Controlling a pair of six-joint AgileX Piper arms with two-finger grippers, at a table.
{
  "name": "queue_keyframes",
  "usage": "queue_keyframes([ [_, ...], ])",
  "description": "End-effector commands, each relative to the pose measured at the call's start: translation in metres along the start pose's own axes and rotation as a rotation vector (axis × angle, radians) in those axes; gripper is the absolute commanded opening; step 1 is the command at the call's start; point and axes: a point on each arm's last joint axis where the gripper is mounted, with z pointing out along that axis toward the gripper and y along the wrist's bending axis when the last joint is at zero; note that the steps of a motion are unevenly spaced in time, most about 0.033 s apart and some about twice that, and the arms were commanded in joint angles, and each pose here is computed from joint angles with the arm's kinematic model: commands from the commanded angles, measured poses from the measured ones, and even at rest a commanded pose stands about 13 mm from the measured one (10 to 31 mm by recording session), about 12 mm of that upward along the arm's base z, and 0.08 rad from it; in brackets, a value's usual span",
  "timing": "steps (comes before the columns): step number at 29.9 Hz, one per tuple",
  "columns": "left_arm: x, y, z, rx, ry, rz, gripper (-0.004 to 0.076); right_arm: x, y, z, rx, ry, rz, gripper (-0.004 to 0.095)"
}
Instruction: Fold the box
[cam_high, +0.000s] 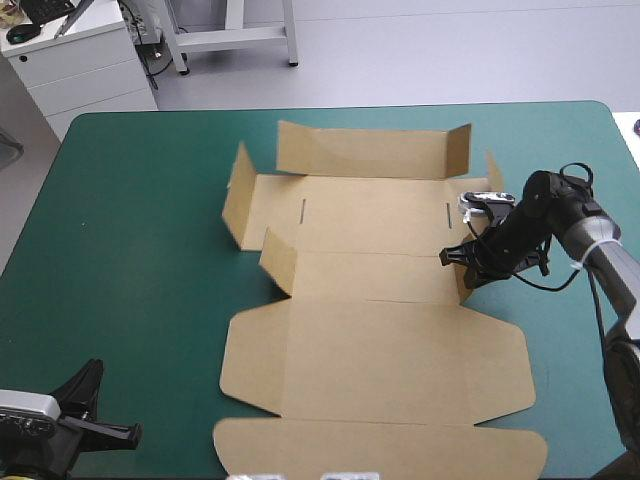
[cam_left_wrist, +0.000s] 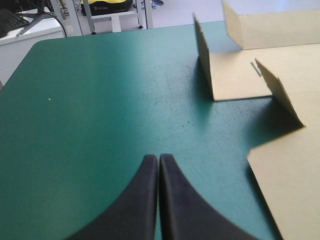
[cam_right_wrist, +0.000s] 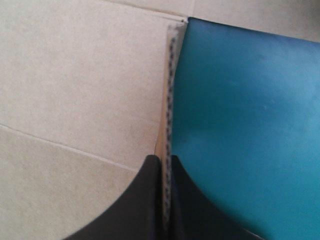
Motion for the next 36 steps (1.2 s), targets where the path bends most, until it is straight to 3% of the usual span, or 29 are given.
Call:
queue_keyframes([
  [1,-0.012,0.000,-0.004,0.001,-0.092,-0.011,-0.0010,-0.021,0.007,-0.015,-0.029,-0.046,-0.168,-0.0014],
  [4,-0.012,0.000,-0.004,0.001,-0.092,-0.011,-0.0010,-0.038,0.010,-0.018,-0.031,-0.020,-0.375,-0.0014],
  [7,-0.012,0.000,-0.004,0.001,-0.092,-0.011,-0.0010,-0.059,0.016,-0.023,0.036,-0.046,-0.534,-0.0015],
  [14,-0.012,0.000,-0.004,0.001,-0.092,-0.011,-0.0010,-0.099,0.068,-0.027,0.104,-0.136,-0.927,-0.0015],
  [25,-0.012,0.000,-0.004,0.001,-0.092,-0.011,-0.0010,-0.107,0.130,0.001,0.195,-0.095,-1.556,-0.0020],
  [28,-0.012,0.000,-0.004,0.001,-0.092,-0.011,-0.0010,-0.110,0.135,0.004,0.212,-0.126,-1.627,-0.0020],
  [36,-0.012,0.000,-0.004,0.001,-0.092,-0.011,-0.0010,-0.122,0.141,0.001,0.282,-0.276,-1.620,-0.0020],
])
